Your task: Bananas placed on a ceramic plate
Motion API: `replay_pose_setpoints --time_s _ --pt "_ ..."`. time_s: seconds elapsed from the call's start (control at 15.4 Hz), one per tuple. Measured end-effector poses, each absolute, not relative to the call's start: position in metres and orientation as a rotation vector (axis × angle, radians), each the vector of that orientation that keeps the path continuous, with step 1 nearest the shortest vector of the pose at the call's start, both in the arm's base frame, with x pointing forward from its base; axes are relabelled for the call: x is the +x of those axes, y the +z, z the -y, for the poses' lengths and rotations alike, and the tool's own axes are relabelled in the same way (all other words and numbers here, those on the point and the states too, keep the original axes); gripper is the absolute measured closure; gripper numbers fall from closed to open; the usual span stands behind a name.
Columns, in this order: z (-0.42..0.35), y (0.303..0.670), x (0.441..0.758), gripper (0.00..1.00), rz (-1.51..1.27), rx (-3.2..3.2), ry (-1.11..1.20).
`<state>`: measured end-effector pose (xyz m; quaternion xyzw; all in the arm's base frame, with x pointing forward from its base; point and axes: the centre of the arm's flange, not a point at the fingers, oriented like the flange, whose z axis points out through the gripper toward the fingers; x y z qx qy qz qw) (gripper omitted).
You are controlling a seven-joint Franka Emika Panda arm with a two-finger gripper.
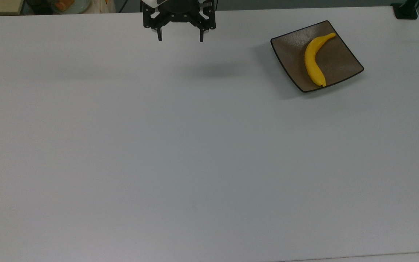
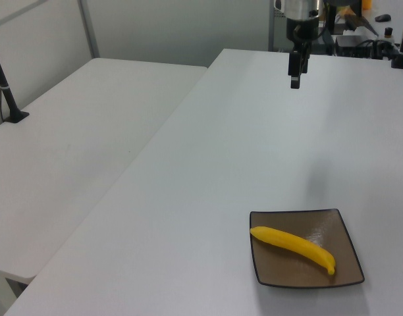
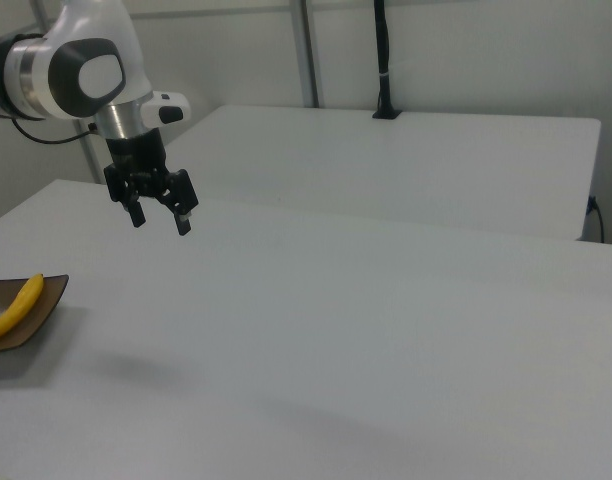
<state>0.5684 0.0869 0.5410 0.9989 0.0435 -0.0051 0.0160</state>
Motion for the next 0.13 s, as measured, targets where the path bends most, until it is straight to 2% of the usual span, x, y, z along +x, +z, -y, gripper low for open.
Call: replay_pose_setpoints --time_s 0.13 --pt "-0.0869 0.5406 0.5683 0.0 -0.138 3.106 -0.017"
